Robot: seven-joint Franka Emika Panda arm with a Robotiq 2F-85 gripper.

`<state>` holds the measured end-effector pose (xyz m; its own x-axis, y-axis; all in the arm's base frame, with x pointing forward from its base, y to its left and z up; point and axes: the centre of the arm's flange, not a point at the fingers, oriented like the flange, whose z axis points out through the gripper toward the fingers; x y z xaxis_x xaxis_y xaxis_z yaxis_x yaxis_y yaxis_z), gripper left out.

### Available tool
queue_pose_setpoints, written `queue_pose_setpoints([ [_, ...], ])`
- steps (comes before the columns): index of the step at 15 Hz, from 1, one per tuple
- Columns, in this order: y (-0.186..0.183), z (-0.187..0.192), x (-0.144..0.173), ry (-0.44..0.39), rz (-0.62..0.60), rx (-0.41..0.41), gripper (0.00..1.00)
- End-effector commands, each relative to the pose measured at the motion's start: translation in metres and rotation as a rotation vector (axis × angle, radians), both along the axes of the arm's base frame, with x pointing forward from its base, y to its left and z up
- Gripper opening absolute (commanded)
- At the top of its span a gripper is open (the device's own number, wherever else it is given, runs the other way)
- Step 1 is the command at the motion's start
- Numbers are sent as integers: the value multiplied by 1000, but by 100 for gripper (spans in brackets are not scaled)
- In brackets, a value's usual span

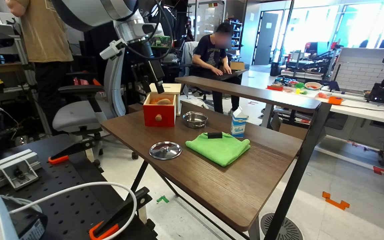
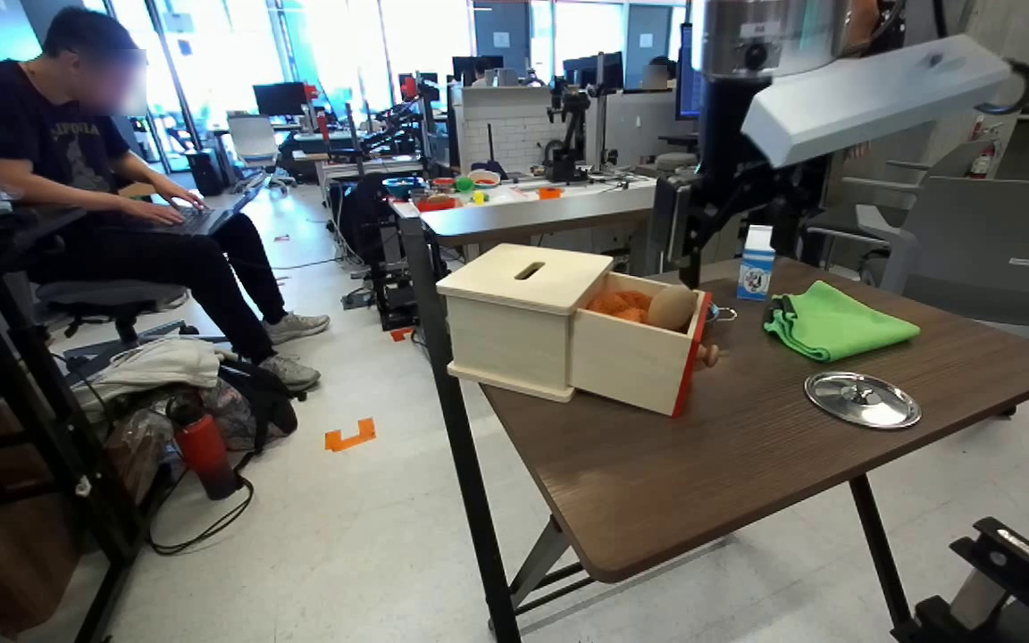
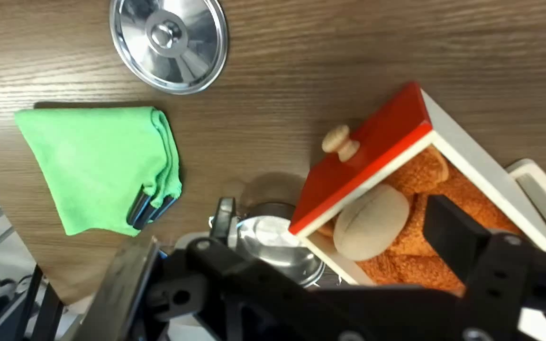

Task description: Put the brown circular object in the drawer

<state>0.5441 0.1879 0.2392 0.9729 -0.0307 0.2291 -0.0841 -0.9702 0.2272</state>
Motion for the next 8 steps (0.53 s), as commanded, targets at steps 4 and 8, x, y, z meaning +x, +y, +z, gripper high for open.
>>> queue_pose_setpoints([
  [4, -66, 97, -39, 126, 36, 202, 100],
  [8, -66, 88, -30, 116, 32, 214, 100],
])
